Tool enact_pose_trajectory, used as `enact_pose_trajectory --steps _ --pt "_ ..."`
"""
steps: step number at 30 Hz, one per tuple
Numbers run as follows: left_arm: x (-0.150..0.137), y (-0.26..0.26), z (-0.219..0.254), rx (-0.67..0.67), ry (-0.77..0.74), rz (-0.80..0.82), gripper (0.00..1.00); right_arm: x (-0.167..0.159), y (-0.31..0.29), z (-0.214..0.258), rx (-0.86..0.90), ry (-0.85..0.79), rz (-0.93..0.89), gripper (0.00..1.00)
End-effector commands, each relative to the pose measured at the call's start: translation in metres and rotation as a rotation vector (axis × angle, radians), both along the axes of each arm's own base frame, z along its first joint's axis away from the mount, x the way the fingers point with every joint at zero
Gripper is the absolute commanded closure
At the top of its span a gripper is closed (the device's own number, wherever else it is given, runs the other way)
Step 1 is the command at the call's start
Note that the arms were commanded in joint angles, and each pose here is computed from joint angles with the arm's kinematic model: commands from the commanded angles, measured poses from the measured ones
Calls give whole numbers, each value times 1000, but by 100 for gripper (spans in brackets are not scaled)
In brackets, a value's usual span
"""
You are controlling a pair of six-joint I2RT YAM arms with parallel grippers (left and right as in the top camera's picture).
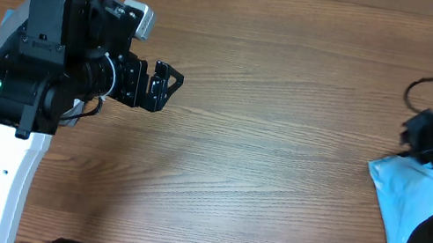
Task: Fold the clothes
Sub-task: 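Grasp the light-blue T-shirt edge with the right gripper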
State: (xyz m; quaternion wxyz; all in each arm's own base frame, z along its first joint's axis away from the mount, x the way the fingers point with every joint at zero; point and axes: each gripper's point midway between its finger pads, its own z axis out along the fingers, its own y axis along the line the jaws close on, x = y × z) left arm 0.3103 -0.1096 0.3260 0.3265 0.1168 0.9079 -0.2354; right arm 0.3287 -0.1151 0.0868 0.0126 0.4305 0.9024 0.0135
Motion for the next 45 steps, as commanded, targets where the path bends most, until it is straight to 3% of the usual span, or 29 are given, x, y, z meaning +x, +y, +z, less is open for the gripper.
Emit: enact_pose_trajectory --steps 1,3,8,16,18,19,21,23,24,30,39,45 --pt "1 -3 10 -11 -23 -8 0 -16 -13 -22 -2 3 -89 57" --pt "1 -3 10 -11 -23 -8 0 -19 -22 -32 20 -18 -128 46" --pt "2 -3 11 -11 -29 -8 0 -27 -47 -44 47 -56 -290 41" --pt "4 -4 13 -13 -40 -8 0 -15 -31 -61 68 -67 -241 34" --pt "4 -4 12 -13 -40 -8 0 -16 -27 -63 63 -56 -228 45" --pt "4 -4 12 -13 -39 -8 0 -17 -28 -63 51 -48 -226 60" --pt "4 -4 12 -13 -39 -8 0 -20 -29 -63 42 -35 -229 72" --pt "4 -4 12 -13 -39 -8 0 -28 -33 -60 54 -8 -253 91" --pt "4 -4 12 -13 -39 -8 0 -30 -35 -57 56 -2 -262 94" --pt "4 -4 13 -14 -40 -8 0 -19 -47 0 64 -65 -267 96" --pt "5 -4 13 -14 -45 -8 0 35 6 132 113 -446 35 96" --pt "4 -5 13 -18 -42 -11 0 61 84 197 213 -671 327 96"
